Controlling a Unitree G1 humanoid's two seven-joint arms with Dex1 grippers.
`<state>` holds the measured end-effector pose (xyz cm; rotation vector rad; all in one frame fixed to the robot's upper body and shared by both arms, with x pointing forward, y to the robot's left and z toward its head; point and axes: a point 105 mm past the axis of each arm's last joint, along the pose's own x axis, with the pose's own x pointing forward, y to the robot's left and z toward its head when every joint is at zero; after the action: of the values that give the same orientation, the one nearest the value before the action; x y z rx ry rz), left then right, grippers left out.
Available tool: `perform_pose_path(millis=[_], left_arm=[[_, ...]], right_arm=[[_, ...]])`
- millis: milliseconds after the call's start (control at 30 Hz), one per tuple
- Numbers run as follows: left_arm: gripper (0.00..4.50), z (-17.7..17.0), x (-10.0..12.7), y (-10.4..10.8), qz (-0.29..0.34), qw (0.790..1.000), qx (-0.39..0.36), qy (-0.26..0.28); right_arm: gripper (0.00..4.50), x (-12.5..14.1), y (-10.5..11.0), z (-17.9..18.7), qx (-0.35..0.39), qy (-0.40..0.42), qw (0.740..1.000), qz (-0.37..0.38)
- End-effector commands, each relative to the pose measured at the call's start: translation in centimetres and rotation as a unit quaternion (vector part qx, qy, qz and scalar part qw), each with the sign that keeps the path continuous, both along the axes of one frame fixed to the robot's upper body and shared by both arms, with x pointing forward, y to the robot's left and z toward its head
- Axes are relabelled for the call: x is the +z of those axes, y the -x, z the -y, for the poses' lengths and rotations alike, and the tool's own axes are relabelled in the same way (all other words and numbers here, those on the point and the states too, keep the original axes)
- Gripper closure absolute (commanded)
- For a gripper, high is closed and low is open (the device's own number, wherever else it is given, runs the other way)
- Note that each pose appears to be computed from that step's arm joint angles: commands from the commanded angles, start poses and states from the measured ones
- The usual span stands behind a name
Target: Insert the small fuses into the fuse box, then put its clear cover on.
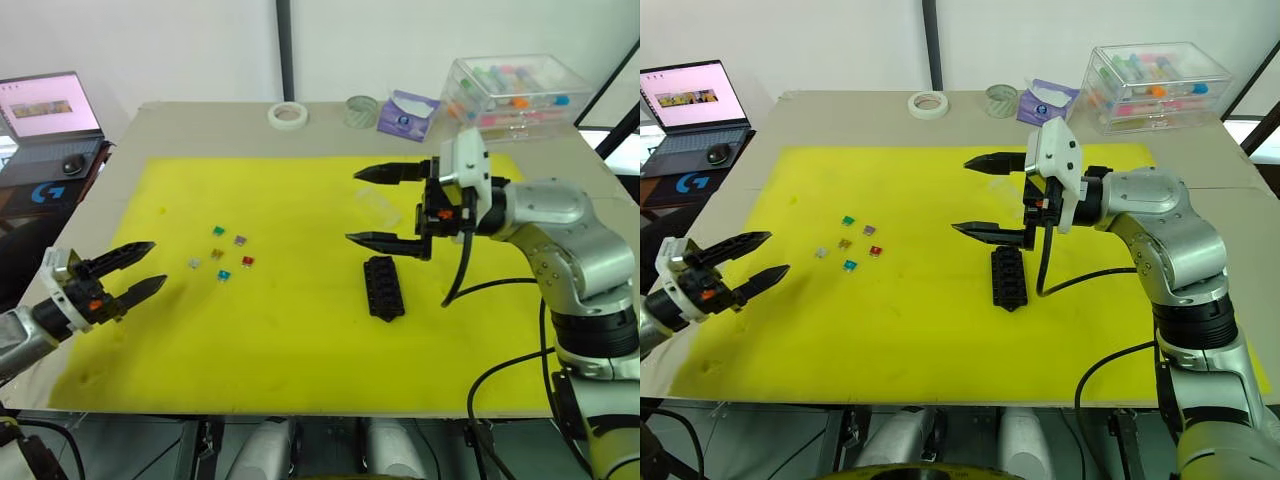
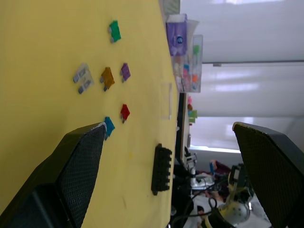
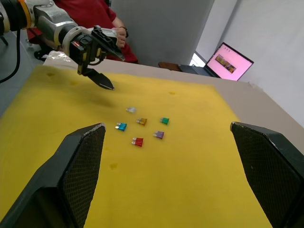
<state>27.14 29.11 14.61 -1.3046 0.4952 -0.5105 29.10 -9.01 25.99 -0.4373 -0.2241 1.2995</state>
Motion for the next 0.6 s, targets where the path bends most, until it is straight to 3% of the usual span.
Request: perform_pose_path(millis=[33, 600], left_arm=[[0.0, -0.2, 0.3, -0.8, 0.002, 0.999, 0.034, 0.014], [0.0, 1.2, -1.4, -2.7, -0.038, 0.998, 0.055, 0.019]], right_arm=[[0.03, 1.8, 0.5, -0.3, -0.003, -0.034, 0.999, 0.018], [0.03, 2.1, 0.5, -0.1, -0.015, -0.031, 0.999, 0.018]])
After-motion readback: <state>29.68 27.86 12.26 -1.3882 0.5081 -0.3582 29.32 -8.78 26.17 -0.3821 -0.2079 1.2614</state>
